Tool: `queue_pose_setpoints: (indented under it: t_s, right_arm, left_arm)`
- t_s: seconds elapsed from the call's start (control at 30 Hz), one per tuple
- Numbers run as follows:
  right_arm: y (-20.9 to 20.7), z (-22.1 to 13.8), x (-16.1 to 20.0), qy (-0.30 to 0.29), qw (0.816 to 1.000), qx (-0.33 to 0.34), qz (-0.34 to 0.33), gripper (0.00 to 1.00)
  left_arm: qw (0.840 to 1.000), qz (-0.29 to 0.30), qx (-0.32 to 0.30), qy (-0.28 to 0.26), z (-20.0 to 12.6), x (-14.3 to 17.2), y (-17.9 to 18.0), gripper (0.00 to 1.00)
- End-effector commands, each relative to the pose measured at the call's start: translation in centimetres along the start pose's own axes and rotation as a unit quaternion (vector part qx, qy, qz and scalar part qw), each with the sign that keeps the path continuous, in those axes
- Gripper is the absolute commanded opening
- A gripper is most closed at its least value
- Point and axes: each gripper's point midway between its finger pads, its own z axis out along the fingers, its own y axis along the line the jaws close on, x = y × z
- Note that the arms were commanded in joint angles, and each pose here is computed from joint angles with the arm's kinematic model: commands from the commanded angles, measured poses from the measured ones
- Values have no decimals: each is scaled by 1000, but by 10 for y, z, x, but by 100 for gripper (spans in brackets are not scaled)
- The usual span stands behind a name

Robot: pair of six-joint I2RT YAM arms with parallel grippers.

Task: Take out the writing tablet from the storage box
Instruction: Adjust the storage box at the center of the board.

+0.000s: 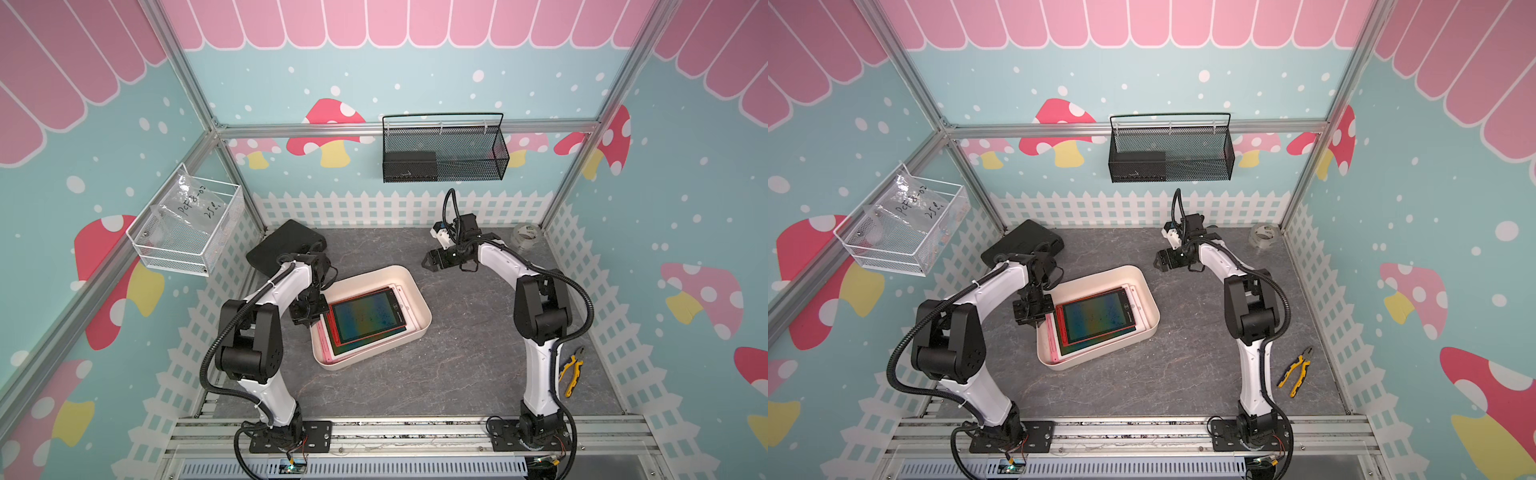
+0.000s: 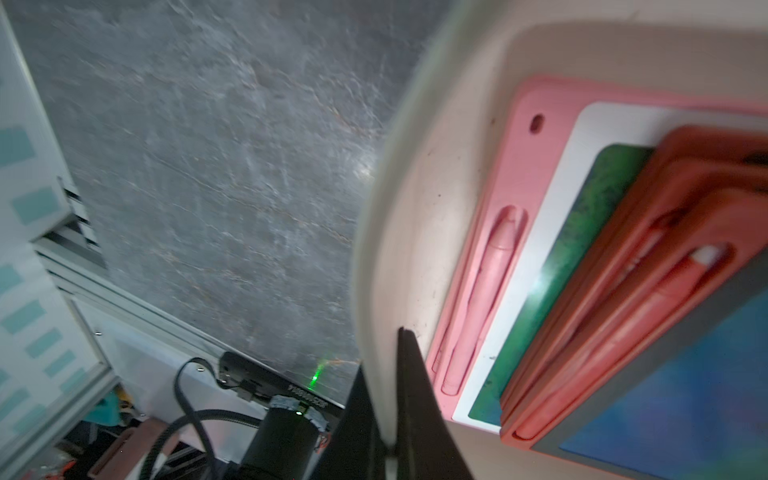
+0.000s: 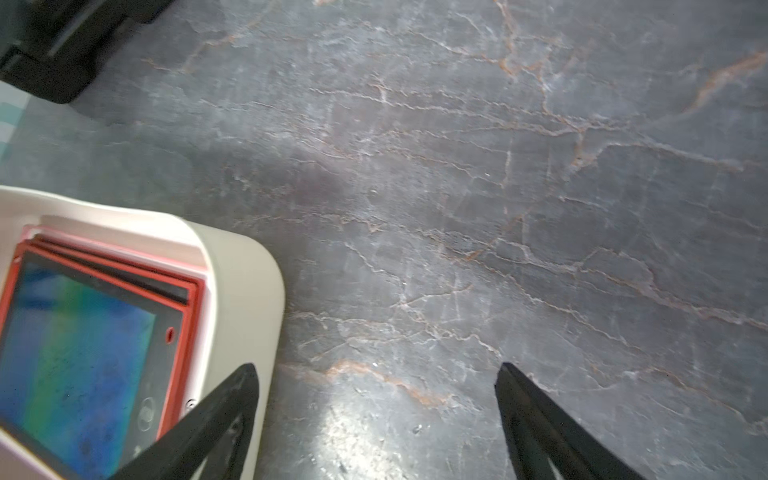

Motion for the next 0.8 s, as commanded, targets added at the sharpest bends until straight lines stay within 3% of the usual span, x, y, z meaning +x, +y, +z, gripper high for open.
queue_pose_setpoints:
  t_s: [0.0, 0.47, 0.5, 0.6, 0.77]
  right_arm:
    - [36, -19, -7, -6, 998, -57, -10, 91]
    - [97, 28, 18, 77, 989, -123, -5, 89]
    - [101, 30, 20, 80, 988, -130, -3, 89]
    - [110, 35, 22, 86, 985, -147, 4, 89]
    - [119, 42, 27, 97, 982, -164, 10, 88]
  left_arm:
    - [997, 11, -71, -14, -8, -22, 46, 2]
    - [996, 44, -81, -21, 3, -70, 74, 10]
    - [995, 39, -85, -21, 3, -73, 80, 11]
    - [995, -3, -99, -33, -2, -85, 100, 28]
    - [996, -16, -64, -52, -10, -92, 95, 32]
